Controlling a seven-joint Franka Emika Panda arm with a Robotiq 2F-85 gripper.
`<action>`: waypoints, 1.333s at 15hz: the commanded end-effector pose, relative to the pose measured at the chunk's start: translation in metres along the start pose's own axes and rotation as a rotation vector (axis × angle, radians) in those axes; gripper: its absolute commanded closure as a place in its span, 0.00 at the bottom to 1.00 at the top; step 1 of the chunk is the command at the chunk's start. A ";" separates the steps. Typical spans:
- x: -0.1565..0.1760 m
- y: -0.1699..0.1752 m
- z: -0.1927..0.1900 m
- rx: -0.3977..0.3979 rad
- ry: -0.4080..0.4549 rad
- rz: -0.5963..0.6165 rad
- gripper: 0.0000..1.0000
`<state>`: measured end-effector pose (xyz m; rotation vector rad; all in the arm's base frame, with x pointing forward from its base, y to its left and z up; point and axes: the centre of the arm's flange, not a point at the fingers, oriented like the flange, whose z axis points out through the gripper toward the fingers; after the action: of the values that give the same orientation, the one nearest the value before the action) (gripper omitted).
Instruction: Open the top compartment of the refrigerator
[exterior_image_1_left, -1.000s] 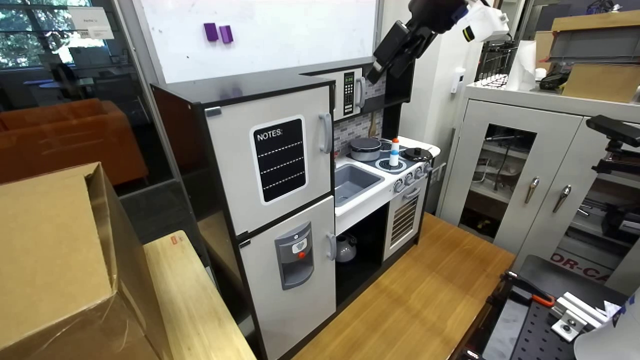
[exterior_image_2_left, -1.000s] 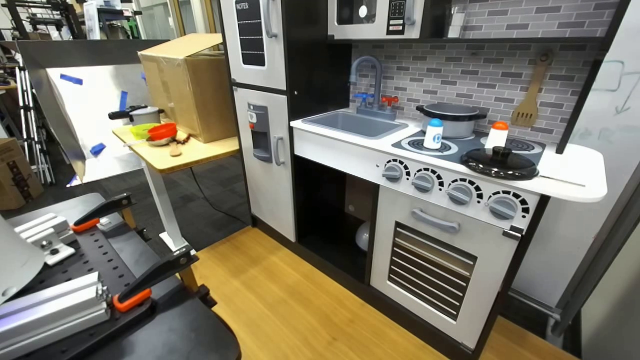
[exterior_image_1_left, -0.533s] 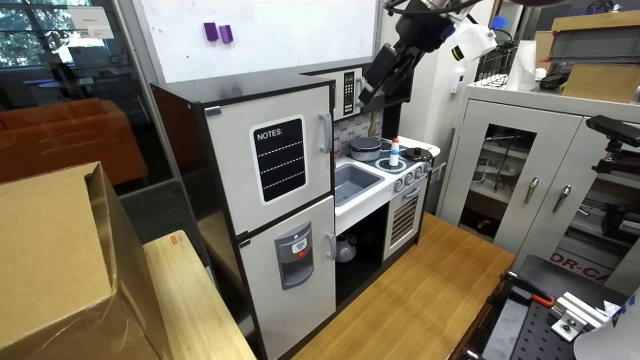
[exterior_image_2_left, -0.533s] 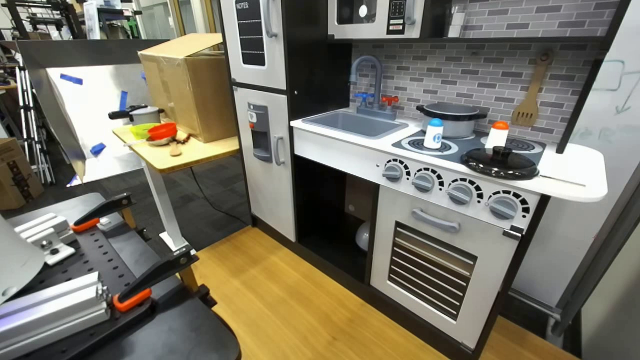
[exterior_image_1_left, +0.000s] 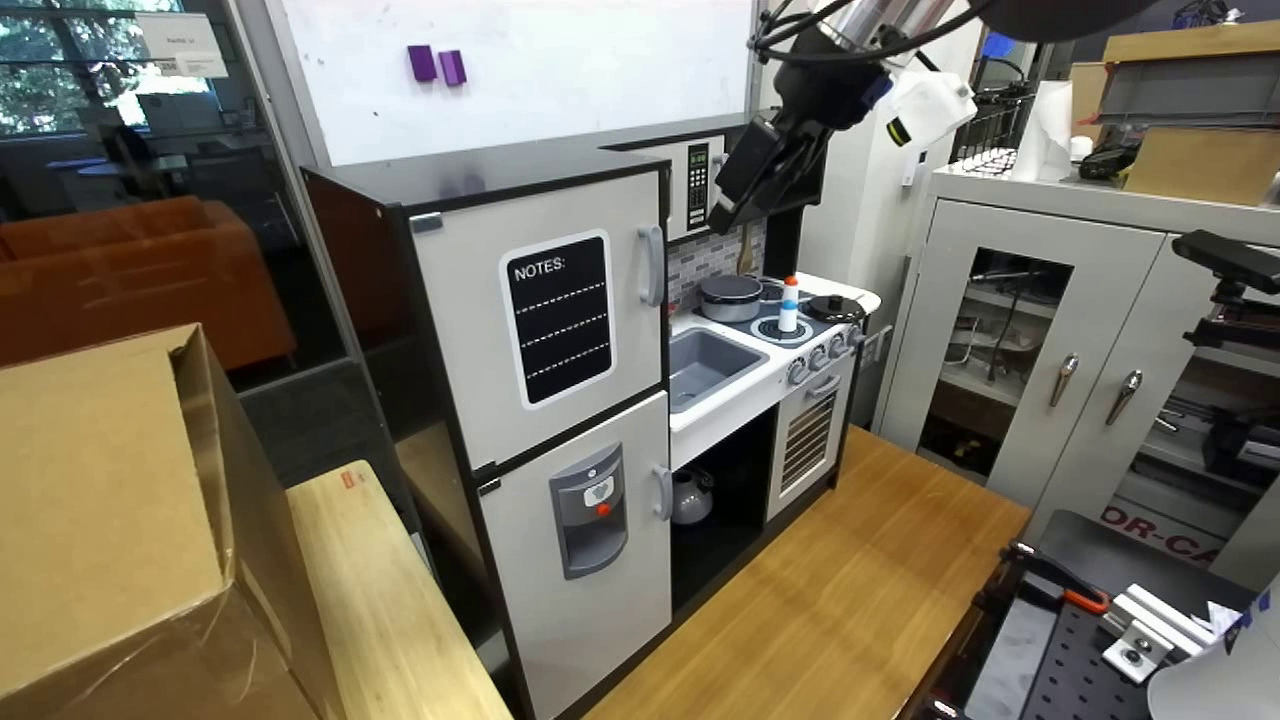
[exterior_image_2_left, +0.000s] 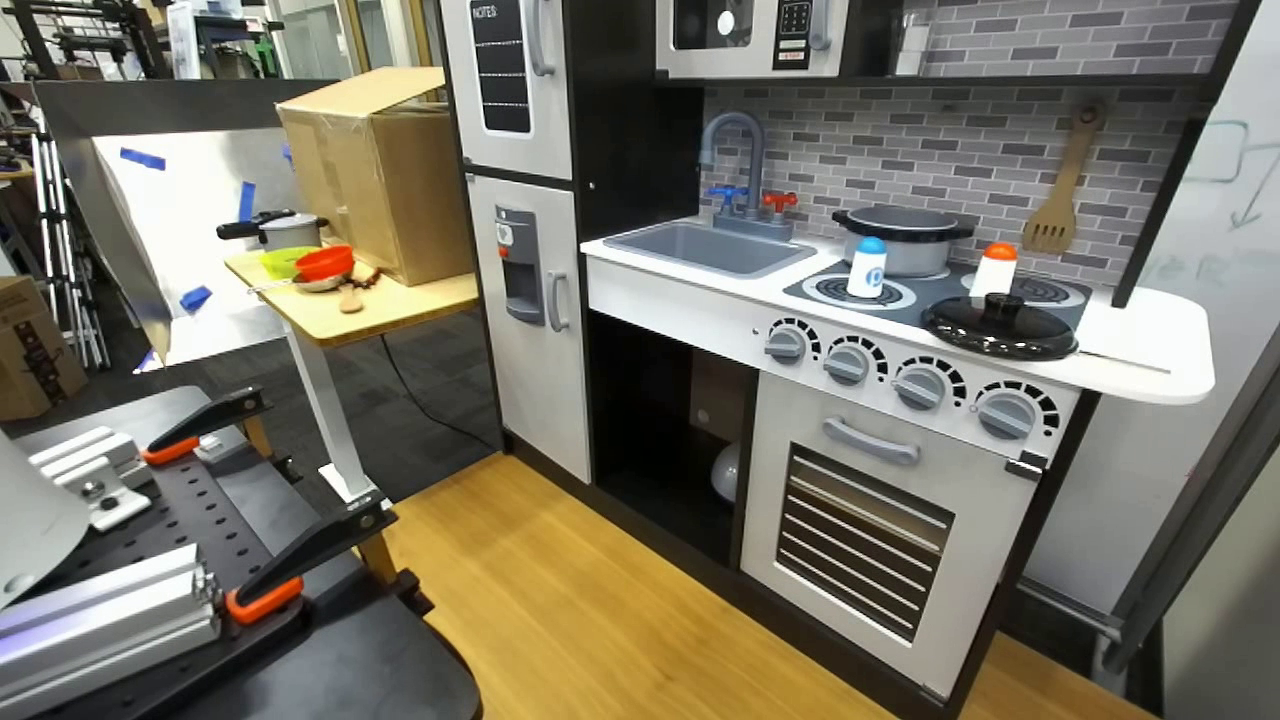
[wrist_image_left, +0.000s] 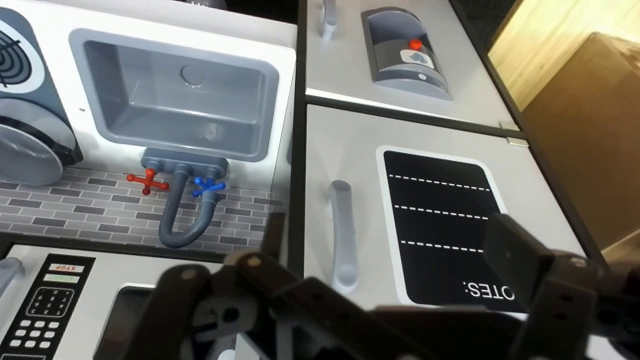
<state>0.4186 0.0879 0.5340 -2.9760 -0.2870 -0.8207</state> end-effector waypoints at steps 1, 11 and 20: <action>0.008 -0.002 0.019 0.002 -0.017 0.003 0.00; 0.029 -0.009 0.044 -0.005 -0.020 -0.008 0.00; 0.041 -0.017 0.066 -0.074 -0.063 0.049 0.00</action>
<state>0.4724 0.1077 0.4962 -3.0508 -0.2177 -0.7440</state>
